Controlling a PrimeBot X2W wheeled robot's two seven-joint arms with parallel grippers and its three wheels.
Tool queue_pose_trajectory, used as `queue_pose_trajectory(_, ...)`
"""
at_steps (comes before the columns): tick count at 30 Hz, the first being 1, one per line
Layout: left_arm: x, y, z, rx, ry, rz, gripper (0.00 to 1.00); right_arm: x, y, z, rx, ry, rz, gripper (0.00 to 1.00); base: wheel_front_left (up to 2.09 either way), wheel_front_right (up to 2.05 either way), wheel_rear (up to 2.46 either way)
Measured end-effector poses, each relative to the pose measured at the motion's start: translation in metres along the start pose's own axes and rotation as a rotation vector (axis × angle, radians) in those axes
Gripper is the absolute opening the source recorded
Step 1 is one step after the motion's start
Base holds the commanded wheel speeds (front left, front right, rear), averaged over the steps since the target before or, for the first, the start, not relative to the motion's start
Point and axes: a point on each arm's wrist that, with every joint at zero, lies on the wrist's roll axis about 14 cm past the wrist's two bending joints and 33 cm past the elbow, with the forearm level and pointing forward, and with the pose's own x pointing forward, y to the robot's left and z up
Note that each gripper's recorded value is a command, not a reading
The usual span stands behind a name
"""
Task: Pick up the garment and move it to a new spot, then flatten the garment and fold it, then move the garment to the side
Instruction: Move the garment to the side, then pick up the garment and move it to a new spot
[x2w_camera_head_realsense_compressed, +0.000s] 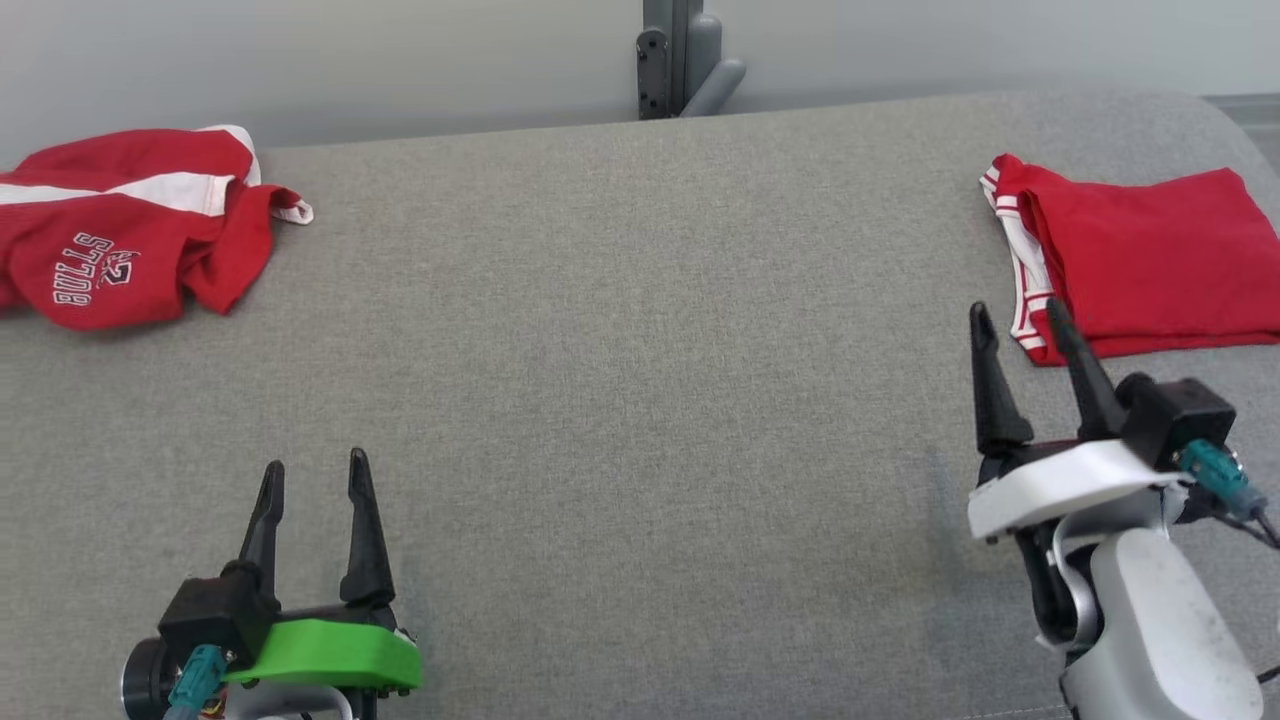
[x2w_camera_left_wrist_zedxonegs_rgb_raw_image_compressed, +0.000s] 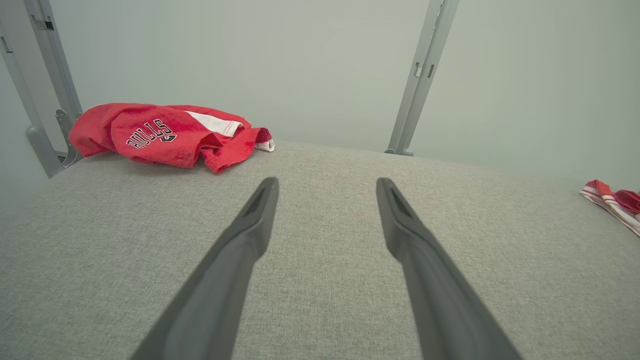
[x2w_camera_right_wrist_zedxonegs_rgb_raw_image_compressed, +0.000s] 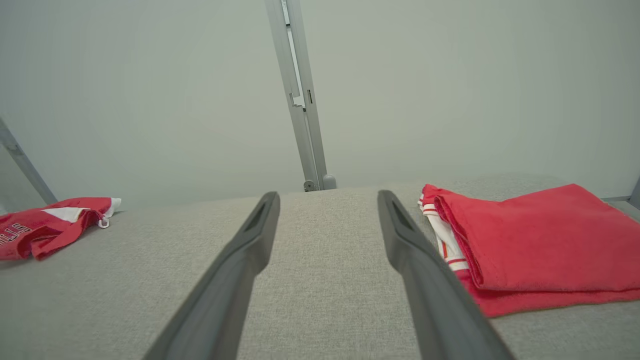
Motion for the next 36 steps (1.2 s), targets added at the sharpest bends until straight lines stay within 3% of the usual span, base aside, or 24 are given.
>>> queue_pose_trajectory(4, -0.017, 0.003, 0.001, -0.006, 0.0, 0.019, 1.0, -0.019, 0.023, -0.003, 0.042, 0.005, 0.027, 1.0, 0.0, 0.0, 0.0)
queue_pose_trajectory(14, -0.037, 0.009, -0.003, -0.01, 0.017, 0.032, 1.0, -0.044, 0.044, -0.014, 0.055, 0.035, 0.064, 1.0, 0.0, 0.0, 0.0)
queue_pose_trajectory(36, -0.038, 0.012, -0.006, 0.0, 0.026, 0.033, 1.0, -0.054, 0.051, -0.019, 0.084, 0.049, 0.078, 1.0, 0.0, 0.0, 0.0)
